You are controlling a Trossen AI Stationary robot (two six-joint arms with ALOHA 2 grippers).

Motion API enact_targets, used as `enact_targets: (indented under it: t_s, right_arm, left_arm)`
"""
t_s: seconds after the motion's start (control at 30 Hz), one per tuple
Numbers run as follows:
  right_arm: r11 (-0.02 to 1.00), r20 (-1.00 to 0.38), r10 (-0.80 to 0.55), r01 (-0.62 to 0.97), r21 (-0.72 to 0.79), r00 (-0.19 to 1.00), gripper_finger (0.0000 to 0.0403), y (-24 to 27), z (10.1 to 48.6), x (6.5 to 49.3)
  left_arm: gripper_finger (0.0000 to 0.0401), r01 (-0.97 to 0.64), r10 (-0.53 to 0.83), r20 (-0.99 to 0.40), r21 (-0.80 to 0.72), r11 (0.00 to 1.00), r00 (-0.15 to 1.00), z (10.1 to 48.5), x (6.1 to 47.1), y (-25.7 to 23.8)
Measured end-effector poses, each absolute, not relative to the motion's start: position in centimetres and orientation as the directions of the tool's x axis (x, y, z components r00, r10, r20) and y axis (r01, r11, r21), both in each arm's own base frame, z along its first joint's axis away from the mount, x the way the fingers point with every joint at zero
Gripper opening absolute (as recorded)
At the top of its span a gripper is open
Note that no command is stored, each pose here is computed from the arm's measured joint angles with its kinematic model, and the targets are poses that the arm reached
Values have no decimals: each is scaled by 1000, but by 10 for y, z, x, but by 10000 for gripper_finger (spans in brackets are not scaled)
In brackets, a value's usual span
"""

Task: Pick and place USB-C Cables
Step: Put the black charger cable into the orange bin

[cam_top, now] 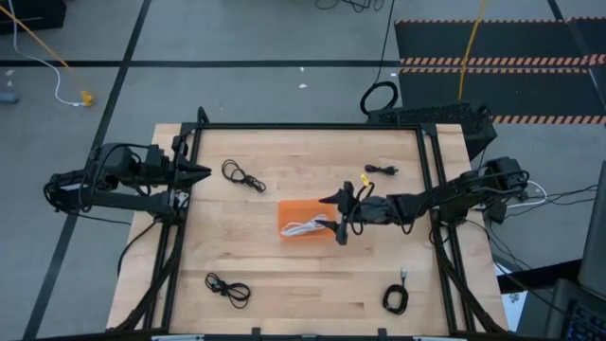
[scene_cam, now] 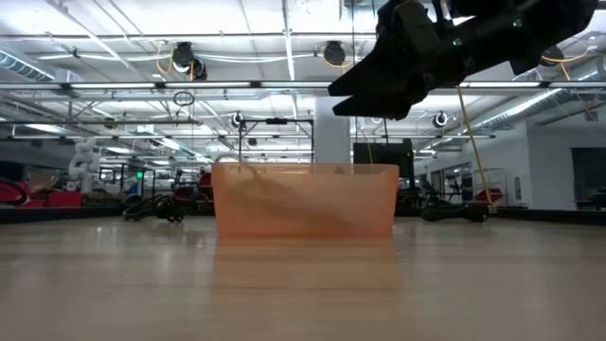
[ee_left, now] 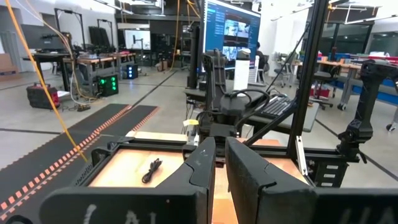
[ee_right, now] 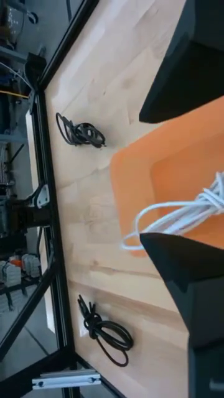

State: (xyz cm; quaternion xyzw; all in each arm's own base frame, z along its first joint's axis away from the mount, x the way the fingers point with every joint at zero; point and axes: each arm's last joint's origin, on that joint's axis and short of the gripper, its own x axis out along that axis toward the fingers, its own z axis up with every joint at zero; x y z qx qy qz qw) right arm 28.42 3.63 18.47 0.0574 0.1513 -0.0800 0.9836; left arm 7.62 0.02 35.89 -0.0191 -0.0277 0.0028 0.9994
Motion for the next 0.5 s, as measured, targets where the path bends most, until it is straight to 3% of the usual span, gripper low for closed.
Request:
enact_targets:
  t_s: [0.23,0.5]
  right_arm:
    - [975,-281,-165,199,97,946,342,29,194,282]
    - [931,-352,-307,356,80,884,344,11,217,253]
  left_arm:
    - [42,-5,7,55,-38,999,998,359,76,0]
    - [42,-5,7,55,-38,999,998,359,76,0]
